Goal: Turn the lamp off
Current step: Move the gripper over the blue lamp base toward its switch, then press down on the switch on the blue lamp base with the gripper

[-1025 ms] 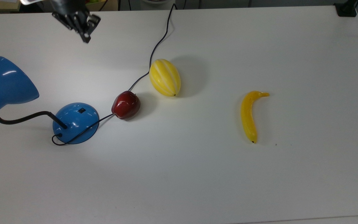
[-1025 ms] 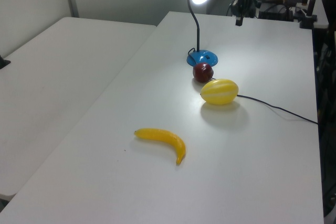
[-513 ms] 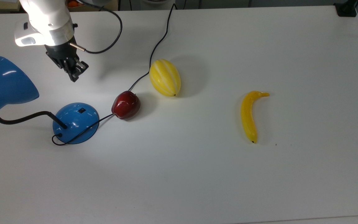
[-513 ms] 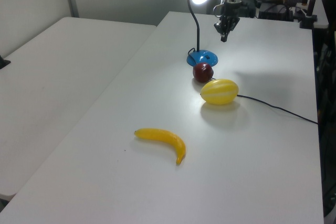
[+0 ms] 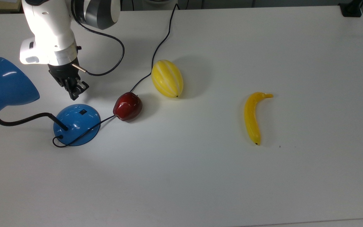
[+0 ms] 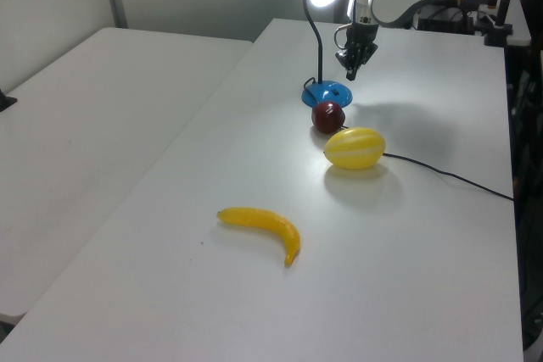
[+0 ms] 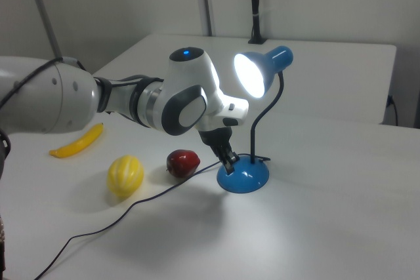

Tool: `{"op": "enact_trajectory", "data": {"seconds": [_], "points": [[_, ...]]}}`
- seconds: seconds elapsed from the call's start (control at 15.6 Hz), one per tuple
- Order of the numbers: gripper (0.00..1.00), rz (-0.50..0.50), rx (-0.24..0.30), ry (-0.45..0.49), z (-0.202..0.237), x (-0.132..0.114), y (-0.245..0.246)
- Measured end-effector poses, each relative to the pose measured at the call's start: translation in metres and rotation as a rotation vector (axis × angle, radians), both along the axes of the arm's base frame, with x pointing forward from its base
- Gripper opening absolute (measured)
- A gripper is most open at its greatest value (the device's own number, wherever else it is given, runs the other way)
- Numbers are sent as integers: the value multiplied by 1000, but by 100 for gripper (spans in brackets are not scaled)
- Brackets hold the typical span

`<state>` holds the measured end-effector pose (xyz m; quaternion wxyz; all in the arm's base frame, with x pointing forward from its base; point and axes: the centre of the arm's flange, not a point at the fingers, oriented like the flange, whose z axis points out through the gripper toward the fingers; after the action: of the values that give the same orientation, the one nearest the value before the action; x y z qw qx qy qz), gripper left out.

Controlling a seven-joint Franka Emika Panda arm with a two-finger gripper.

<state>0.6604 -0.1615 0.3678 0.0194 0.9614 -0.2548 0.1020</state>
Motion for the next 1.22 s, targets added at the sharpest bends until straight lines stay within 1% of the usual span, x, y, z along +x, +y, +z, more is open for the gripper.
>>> {"op": "enact_trajectory", "data": {"seconds": [0.19,0.64,1.22], "points": [[1,-19,-10,-12,-10,4,1],[1,-35,-30,-80,-25,17,17],[1,-28,-28,-83,-27,20,29]]}}
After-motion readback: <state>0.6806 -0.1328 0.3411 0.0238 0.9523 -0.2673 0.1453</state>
